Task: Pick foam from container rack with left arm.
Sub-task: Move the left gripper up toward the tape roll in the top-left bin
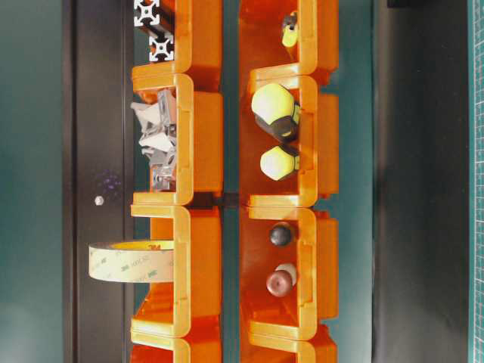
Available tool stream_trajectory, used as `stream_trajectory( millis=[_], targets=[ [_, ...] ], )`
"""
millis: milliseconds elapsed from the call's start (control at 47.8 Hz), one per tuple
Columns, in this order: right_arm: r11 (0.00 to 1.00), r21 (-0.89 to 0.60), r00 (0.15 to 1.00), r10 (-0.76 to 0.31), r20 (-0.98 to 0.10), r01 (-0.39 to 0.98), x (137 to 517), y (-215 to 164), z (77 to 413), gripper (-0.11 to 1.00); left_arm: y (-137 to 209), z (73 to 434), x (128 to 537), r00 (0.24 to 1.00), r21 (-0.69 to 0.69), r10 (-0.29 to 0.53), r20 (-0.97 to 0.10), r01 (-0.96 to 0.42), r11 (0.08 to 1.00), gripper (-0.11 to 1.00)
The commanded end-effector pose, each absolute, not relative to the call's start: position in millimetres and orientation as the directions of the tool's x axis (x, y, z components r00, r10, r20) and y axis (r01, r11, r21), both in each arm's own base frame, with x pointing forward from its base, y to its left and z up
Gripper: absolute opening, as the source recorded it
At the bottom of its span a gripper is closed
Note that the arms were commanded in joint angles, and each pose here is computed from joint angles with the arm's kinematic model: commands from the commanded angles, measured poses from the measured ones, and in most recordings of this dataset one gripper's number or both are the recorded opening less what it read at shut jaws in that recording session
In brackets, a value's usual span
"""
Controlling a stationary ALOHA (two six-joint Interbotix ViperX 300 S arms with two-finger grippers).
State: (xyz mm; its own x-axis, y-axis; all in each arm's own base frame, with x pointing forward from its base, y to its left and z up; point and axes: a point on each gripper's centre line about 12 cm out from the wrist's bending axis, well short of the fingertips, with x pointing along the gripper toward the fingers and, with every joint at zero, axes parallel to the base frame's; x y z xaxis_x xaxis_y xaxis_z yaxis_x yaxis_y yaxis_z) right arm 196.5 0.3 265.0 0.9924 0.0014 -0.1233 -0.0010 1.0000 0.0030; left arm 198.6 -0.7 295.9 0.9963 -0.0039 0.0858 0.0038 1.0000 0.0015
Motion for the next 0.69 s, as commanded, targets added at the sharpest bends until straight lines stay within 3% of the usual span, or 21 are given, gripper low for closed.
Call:
stream_trajectory(
  millis=[0, 84, 167, 481, 669],
  targets=[
    [1.000, 0.018, 0.996, 0.003, -0.085, -0.001, 200.6, 0.6, 277.6, 0.02, -1.2, 322.0, 202.4, 0.993, 0.000, -0.011, 0.121, 0.011, 1.000, 0.05],
    [0.999, 0.032, 0.996, 0.001, -0.085, 0.002, 200.5, 0.4, 277.2, 0.09, 0.2, 335.8, 205.4, 0.995, -0.066, -0.003, 0.098, 0.010, 0.998, 0.03],
    [0.999, 0.043, 0.997, 0.001, -0.082, 0.002, 200.3, 0.4, 277.7, 0.00, 0.8, 353.6, 207.6, 0.998, -0.149, 0.002, 0.069, 0.009, 0.989, 0.00],
    [0.998, 0.064, 0.997, 0.001, -0.079, 0.004, 200.2, 0.4, 278.6, 0.00, 6.0, 410.6, 224.7, 0.999, -0.420, 0.030, 0.017, -0.020, 0.907, 0.00],
    [0.998, 0.064, 0.998, 0.001, -0.070, 0.004, 200.3, 0.4, 279.7, 0.00, 15.8, 441.6, 236.0, 0.997, -0.582, 0.072, 0.006, -0.055, 0.811, 0.00]
  ],
)
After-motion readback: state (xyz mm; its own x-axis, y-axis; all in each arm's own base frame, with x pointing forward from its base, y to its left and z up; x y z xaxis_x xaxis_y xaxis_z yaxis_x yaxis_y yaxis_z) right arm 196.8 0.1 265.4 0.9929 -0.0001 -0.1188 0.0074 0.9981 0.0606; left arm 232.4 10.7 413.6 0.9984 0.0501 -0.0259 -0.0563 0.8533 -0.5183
